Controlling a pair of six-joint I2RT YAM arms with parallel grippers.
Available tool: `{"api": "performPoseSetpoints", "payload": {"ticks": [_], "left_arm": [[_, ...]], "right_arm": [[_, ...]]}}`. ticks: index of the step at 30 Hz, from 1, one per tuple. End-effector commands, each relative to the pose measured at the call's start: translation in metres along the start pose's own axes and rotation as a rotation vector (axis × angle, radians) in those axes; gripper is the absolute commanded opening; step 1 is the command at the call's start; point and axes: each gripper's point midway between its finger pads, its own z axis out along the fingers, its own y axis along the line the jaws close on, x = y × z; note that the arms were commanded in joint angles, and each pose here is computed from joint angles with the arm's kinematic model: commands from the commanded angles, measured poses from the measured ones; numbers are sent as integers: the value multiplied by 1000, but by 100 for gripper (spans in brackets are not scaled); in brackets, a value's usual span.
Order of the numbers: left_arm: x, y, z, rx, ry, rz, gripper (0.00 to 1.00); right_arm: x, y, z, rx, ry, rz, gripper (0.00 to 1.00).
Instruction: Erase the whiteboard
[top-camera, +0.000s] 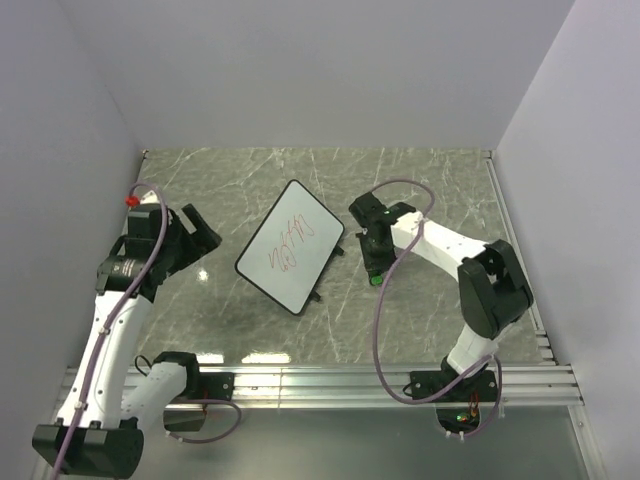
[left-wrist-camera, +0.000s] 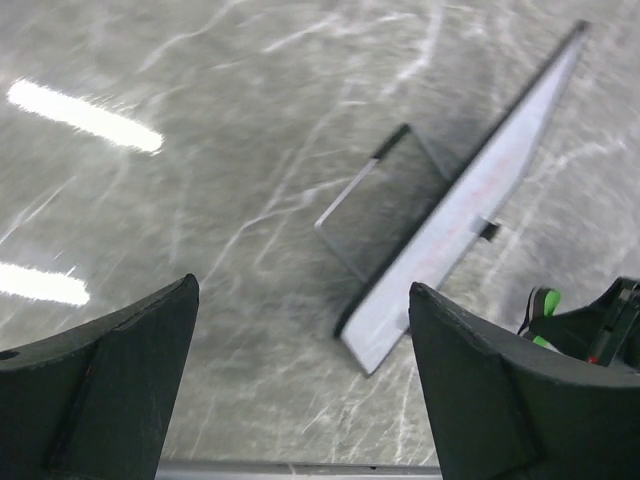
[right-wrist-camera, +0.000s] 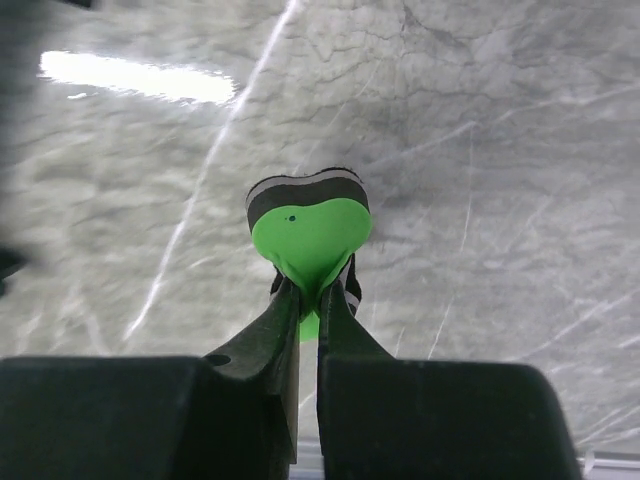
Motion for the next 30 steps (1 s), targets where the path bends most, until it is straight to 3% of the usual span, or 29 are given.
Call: {"api": "performPoseSetpoints", "payload": {"ticks": [1, 6, 14, 16, 20, 23, 30], "left_arm": [[-24, -46, 4, 188, -43, 103, 90], [-27, -77, 37, 311, 21, 202, 86], [-7, -117, 90, 530, 236, 275, 76], [-4, -119, 102, 549, 259, 283, 74], [6, -126, 113, 589, 318, 263, 55], [18, -129, 119, 596, 354, 268, 47], [42, -129, 124, 585, 411, 285, 41]], "right_arm": [[-17, 9, -48, -70, -96, 37, 0], [-15, 15, -89, -157, -155, 94, 0], [4, 9, -122, -218, -215, 164, 0], [7, 13, -125, -250, -217, 176, 0], [6, 18, -123, -268, -209, 200, 0], [-8, 28, -127, -301, -222, 211, 0], [-47, 61, -130, -351, -226, 199, 0]]}}
